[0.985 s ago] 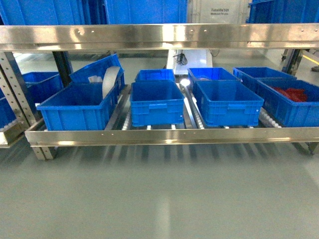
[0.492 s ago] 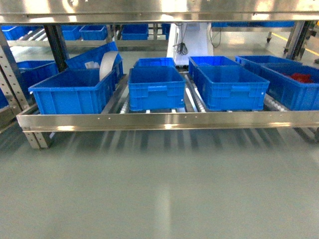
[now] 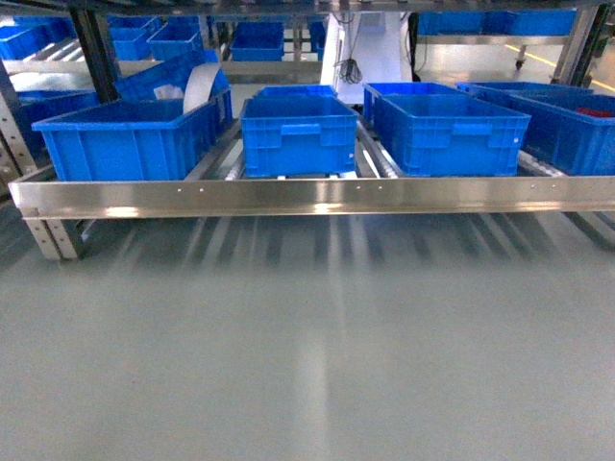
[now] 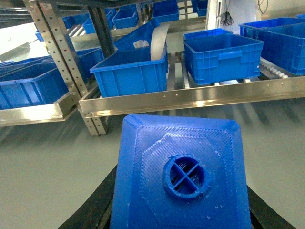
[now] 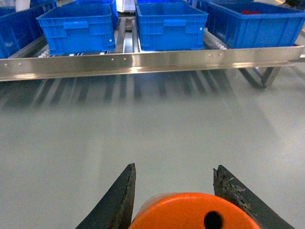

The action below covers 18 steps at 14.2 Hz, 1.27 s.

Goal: Sort blue parts and orange caps into right shelf containers

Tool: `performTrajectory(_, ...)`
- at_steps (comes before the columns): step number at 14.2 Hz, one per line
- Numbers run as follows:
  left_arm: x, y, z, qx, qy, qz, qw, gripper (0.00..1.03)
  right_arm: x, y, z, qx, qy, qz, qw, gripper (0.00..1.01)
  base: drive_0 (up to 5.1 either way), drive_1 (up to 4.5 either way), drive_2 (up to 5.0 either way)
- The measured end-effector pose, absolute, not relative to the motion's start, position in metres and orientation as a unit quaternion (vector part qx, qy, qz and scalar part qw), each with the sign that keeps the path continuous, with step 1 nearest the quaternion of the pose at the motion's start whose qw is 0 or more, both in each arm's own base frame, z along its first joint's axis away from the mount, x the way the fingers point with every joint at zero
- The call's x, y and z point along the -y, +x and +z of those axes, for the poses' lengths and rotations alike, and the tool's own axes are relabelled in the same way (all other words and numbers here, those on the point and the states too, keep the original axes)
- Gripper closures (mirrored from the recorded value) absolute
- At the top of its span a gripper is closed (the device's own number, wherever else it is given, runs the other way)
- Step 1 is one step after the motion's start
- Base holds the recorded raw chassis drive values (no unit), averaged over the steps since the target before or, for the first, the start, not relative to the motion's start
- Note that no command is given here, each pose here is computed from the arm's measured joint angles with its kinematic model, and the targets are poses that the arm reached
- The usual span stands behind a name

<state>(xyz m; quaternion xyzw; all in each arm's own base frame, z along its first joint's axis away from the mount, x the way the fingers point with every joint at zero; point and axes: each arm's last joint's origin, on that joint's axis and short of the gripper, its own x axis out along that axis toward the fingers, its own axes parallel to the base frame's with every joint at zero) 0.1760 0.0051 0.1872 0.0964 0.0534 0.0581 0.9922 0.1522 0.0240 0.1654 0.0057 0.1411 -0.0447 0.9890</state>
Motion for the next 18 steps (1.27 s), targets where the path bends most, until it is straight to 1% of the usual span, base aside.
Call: performTrajectory(18,-0.0054,0.1759,0.1868,-0.055,0.097,0.061,0.992,0.59,-0.024,0.1521,0.1653,-0.141,0.005,-0.044,0.989,0.59,0.0,0.0,0.0)
